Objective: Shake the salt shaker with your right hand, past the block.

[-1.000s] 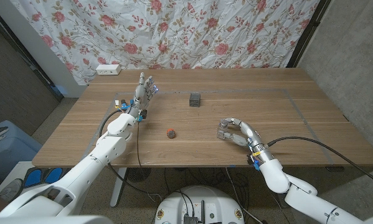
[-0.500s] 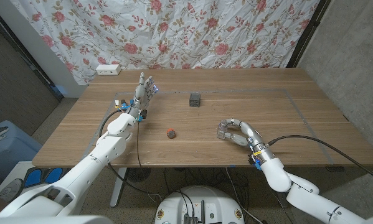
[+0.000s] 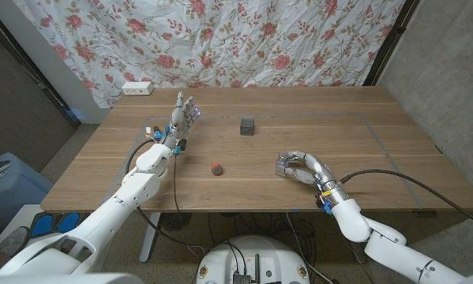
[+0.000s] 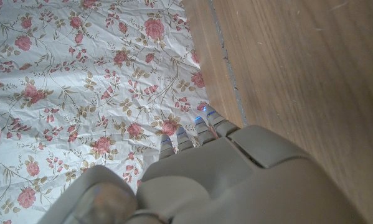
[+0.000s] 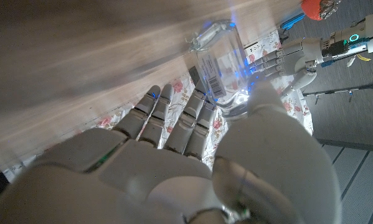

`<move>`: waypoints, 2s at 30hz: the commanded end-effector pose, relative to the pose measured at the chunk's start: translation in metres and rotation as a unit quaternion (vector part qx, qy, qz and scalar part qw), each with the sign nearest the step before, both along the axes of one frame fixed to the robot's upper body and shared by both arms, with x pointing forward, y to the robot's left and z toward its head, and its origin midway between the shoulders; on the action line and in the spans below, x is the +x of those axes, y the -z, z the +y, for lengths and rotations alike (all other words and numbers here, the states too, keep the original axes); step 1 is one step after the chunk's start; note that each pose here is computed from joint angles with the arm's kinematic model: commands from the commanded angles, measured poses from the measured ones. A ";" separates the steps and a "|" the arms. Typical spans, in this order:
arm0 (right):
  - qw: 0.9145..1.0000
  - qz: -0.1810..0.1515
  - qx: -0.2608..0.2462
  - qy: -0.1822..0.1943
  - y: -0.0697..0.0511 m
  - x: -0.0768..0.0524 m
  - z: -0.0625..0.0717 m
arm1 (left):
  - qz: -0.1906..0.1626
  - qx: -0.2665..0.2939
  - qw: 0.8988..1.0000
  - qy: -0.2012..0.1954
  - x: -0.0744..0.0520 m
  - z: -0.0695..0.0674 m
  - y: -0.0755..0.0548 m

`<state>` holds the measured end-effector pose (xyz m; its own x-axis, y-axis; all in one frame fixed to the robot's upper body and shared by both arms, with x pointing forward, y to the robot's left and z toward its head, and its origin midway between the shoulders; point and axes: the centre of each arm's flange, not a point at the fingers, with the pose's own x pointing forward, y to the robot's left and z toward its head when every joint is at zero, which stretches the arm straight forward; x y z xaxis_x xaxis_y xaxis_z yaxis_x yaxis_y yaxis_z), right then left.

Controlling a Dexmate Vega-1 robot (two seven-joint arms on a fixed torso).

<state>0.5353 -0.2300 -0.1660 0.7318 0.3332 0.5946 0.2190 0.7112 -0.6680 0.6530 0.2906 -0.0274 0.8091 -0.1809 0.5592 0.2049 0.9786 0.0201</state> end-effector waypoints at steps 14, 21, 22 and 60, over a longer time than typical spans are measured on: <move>1.000 -0.020 0.002 0.006 -0.031 0.004 -0.010 | 0.000 0.000 1.000 0.000 0.000 0.000 0.000; 0.999 -0.032 -0.005 0.011 -0.050 0.007 -0.018 | 0.000 0.000 1.000 0.000 0.000 0.000 0.000; 0.999 -0.033 -0.002 0.013 -0.052 0.008 -0.019 | 0.000 0.000 1.000 0.000 0.000 0.000 0.000; 0.988 -0.142 -0.036 0.040 -0.093 0.014 -0.026 | 0.000 0.000 1.000 0.000 0.000 0.000 0.000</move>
